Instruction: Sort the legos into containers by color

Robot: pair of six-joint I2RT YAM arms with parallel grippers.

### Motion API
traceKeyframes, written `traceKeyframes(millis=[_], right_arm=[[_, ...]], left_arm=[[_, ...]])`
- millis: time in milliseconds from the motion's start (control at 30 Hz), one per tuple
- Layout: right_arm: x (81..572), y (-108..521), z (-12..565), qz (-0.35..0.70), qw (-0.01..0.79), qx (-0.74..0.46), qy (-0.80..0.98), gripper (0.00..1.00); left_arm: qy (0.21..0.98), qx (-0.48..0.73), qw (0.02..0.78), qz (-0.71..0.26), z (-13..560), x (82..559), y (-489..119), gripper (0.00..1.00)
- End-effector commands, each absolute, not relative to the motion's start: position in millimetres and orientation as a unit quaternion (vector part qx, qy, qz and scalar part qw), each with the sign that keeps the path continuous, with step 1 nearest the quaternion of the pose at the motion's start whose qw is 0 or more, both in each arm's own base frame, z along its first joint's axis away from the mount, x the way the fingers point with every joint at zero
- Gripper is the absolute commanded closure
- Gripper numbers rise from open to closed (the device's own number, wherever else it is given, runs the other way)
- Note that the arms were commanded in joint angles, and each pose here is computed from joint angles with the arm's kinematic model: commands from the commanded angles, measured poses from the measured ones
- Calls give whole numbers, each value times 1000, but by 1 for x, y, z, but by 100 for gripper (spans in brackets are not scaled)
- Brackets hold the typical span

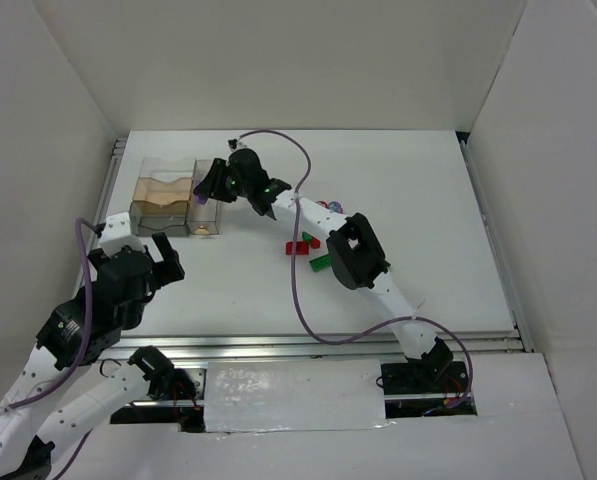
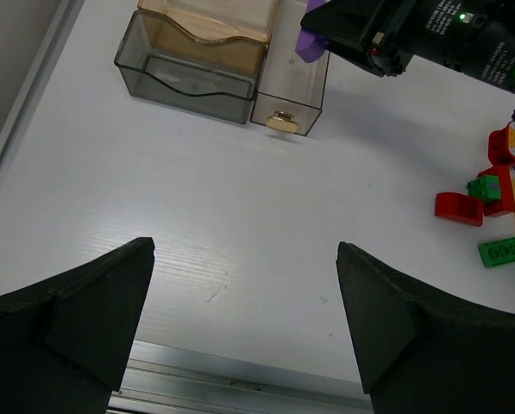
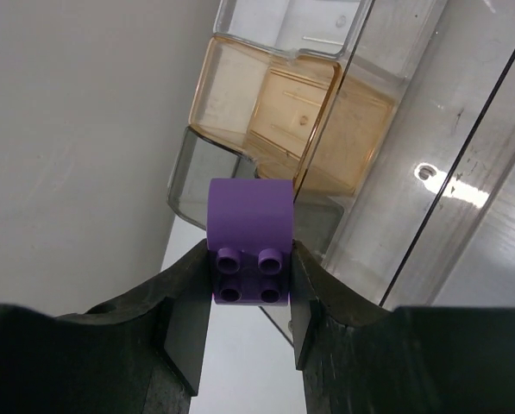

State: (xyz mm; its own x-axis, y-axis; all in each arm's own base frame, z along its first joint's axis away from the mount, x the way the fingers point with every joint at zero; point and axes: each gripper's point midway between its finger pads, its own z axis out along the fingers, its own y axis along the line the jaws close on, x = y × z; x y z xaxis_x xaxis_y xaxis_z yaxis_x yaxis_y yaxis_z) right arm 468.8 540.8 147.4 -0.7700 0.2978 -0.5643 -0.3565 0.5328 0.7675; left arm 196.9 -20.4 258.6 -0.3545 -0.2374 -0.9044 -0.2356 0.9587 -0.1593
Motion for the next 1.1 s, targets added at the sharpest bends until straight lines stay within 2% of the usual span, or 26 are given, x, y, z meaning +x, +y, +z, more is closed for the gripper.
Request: traceKeyframes(millis=[0, 167, 200, 233, 267, 467, 500, 633, 733, 800, 867, 900, 967, 1067], right_arm=[[483, 550, 211, 529, 394, -18, 751, 79], [484, 549, 208, 517, 404, -24, 754, 38], [484, 549, 208, 514, 406, -25, 755, 21], [484, 548, 215, 515, 411, -29, 752, 20], [484, 547, 218, 513, 413, -29, 752, 1], [475, 531, 266, 504, 446, -48, 738, 0], [473, 517, 283, 490, 463, -49, 737, 1], [465, 450, 287, 379, 497, -31, 780, 0], [457, 379, 270, 250, 499, -10, 830, 0], [442, 327, 248, 158, 476, 3, 865, 0], [423, 284, 237, 110, 443, 8, 890, 0], [410, 264, 208, 80, 413, 5, 907, 0], [387, 220, 181, 43, 385, 26, 921, 0], [366, 172, 153, 49, 358, 59, 931, 0]], left_arm=[[813, -144, 564, -19, 269, 200, -25, 0], [813, -137, 565, -26, 269, 200, -27, 0], [812, -138, 566, -27, 269, 199, -26, 1], [812, -138, 567, -28, 270, 199, -26, 0], [812, -138, 567, -28, 270, 199, -26, 0], [808, -142, 571, -30, 271, 197, -24, 1], [808, -143, 571, -30, 271, 197, -24, 1], [807, -142, 573, -34, 272, 196, -24, 1], [806, -135, 575, -41, 273, 196, -27, 1], [806, -131, 576, -44, 273, 196, -28, 0], [809, -128, 572, -45, 272, 197, -30, 0], [810, -126, 571, -43, 271, 198, -31, 0], [812, -123, 568, -43, 270, 199, -32, 1], [815, -118, 566, -45, 268, 200, -35, 1]])
